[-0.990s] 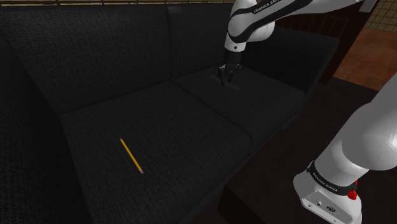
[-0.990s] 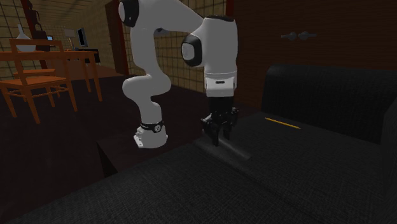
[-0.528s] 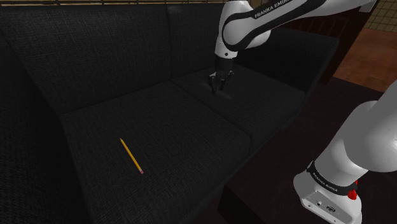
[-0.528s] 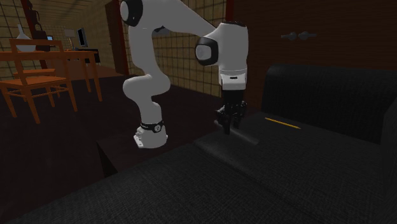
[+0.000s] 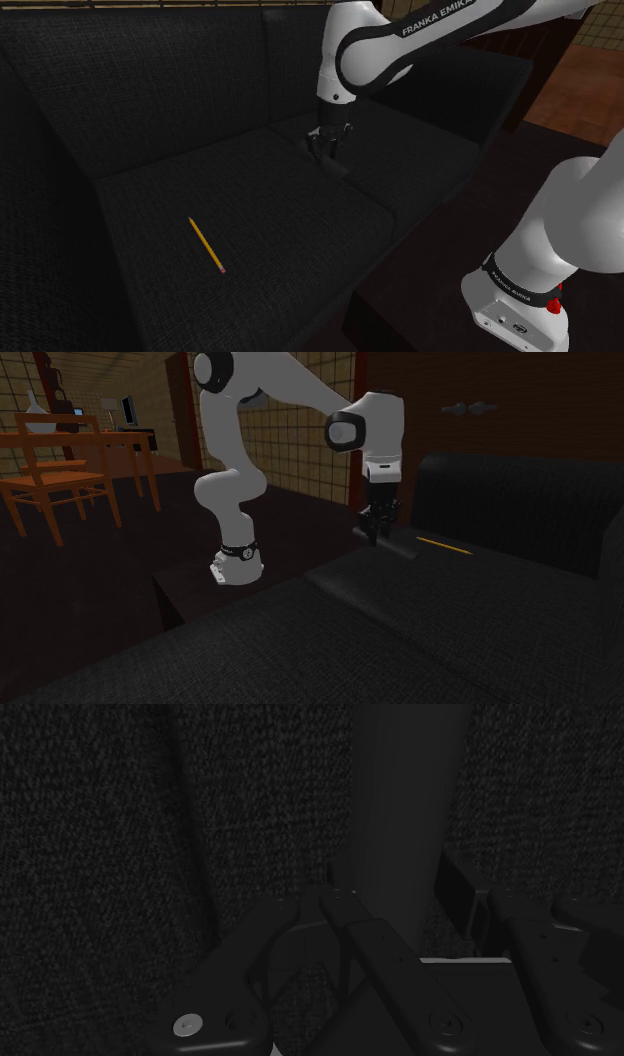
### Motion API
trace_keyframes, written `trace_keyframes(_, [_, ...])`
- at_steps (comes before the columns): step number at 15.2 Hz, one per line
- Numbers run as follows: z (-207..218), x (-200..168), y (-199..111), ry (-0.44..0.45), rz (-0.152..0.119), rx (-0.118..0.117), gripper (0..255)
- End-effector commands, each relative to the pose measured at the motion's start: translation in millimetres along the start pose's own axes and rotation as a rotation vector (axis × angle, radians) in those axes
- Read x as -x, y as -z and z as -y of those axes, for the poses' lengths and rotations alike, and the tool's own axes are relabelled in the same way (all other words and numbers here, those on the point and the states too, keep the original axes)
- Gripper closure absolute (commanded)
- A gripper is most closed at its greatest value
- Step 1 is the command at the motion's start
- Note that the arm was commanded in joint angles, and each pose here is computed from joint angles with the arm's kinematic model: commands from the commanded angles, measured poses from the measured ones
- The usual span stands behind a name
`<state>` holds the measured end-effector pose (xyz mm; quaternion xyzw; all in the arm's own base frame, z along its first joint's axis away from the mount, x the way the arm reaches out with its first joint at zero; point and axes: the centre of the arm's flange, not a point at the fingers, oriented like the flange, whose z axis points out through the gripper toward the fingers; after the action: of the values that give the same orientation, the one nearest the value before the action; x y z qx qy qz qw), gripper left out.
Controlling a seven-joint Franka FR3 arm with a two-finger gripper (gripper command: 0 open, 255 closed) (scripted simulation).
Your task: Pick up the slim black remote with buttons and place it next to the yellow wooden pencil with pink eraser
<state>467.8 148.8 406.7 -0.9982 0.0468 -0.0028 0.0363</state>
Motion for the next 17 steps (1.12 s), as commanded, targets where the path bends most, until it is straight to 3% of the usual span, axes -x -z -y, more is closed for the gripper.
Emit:
trace_keyframes(1, [28,11,-1,-0.001,0.000,0.000,255])
trace_keyframes(17, [225,86,-14,-0.001,0.000,0.000,255])
